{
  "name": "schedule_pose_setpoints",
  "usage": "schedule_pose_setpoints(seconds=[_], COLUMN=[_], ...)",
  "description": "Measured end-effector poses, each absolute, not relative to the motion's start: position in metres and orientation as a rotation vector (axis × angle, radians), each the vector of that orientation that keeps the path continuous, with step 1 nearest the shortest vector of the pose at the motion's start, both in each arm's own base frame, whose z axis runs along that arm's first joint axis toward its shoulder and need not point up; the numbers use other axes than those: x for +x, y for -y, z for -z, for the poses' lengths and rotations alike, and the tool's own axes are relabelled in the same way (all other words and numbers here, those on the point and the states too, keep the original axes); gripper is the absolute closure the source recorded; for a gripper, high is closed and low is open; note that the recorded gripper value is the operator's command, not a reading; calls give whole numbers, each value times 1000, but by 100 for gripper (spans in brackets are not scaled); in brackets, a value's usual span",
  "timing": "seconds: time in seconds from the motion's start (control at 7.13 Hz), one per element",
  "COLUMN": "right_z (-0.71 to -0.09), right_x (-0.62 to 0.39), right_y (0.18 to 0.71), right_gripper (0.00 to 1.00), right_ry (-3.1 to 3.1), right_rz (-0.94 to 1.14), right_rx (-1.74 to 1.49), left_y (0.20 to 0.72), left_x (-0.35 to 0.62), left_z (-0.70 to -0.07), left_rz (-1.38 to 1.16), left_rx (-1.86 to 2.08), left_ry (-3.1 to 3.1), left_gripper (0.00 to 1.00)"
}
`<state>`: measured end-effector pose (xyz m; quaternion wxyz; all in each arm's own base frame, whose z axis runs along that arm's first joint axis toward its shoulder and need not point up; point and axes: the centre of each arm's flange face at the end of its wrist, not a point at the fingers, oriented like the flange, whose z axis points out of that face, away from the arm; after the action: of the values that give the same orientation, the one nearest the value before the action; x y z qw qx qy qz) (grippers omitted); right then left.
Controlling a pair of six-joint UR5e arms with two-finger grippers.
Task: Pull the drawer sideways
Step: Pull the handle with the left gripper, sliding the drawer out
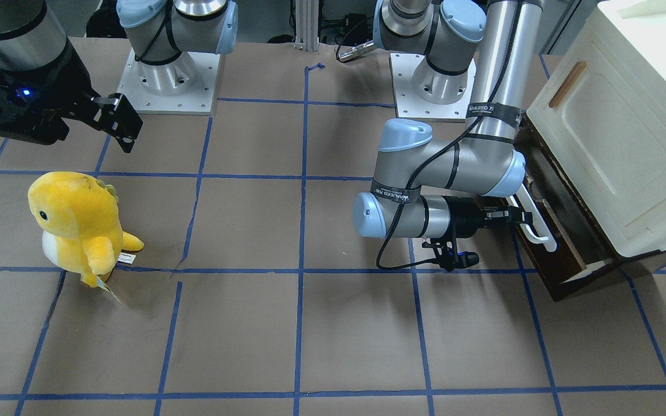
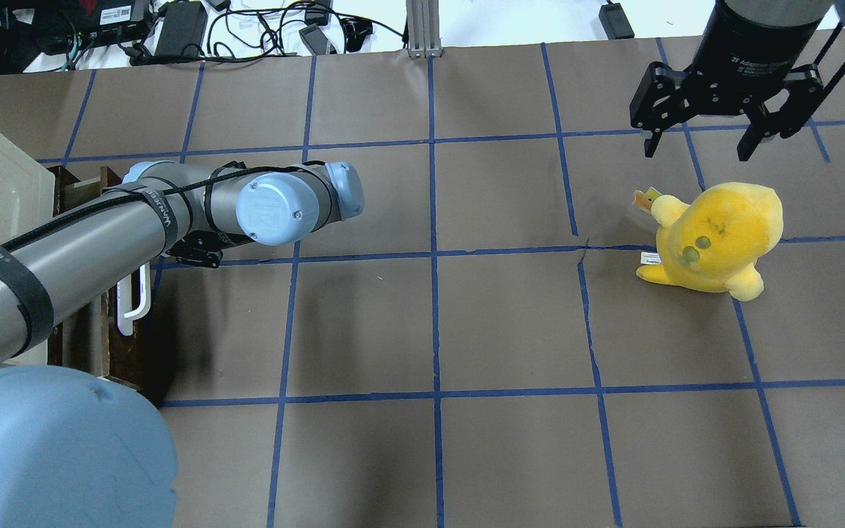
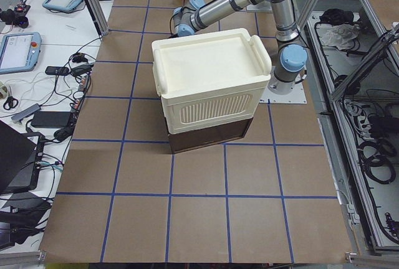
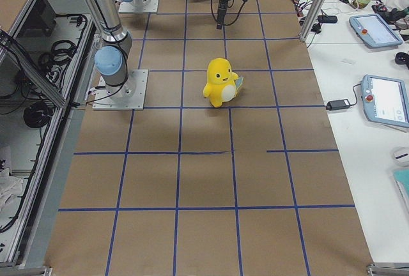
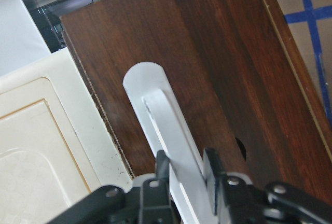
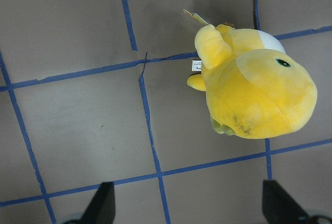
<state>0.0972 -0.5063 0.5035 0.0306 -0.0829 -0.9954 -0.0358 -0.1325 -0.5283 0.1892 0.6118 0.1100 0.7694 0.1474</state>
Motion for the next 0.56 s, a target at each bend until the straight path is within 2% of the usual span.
schedule_pose_setpoints(seconds=[0.56], right_z=[-503], right_x=[97], right_y=[506], right_gripper=[0], right_ry=[3068], right_rz=[110], right_rx=[-256], left_y=[526], left_x=[-141], left_z=[-188], left_rz=[-334], left_rx=[281], left_ry=[-1764], left_gripper=[84])
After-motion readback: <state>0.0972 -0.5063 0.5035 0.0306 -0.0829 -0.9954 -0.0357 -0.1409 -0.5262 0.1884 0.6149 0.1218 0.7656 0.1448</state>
